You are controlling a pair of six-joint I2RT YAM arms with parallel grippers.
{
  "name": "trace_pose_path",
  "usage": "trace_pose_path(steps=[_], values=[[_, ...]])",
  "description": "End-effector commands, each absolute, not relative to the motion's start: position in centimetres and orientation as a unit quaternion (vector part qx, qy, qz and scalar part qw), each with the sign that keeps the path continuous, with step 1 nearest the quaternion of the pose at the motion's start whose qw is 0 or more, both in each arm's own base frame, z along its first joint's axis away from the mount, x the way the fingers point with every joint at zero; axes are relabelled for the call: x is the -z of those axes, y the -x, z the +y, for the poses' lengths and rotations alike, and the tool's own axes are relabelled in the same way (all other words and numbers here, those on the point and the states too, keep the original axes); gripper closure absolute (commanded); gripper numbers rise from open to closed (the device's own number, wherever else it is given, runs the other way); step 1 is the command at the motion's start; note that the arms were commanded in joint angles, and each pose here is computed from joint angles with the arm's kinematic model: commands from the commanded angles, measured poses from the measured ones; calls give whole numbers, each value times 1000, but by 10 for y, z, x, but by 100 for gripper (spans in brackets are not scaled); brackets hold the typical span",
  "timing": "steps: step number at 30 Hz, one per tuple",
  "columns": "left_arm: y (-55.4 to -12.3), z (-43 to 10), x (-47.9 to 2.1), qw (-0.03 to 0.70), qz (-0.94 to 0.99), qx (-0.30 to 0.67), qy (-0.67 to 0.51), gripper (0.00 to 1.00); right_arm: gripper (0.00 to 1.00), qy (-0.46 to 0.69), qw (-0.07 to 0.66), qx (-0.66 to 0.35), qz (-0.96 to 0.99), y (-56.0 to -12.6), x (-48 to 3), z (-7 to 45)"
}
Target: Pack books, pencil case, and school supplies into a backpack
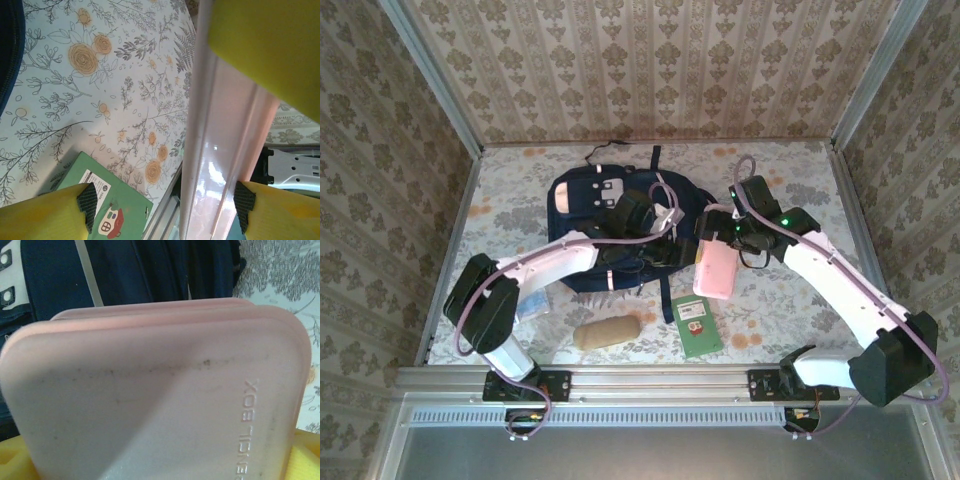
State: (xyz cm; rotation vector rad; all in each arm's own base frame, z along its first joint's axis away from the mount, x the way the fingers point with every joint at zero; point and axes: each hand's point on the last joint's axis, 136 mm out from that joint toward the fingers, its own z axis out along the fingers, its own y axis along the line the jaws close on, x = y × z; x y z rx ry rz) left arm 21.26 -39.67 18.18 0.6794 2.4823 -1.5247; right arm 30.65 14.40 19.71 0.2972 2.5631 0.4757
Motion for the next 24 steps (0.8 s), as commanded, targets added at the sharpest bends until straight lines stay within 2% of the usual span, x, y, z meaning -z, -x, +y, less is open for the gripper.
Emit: trace_pose_path(steps=[1,10,24], values=[[-215,-410,-196,87,808,526,-251,26,17,-117,249,-269,923,-304,-231,173],[-208,-415,-217,105,788,545,-267,29,17,-139,262,-239,925,-309,-229,160],[-196,-412,-217,100,779,562,-262,27,16,-177,281,-210,919,-324,-226,144]])
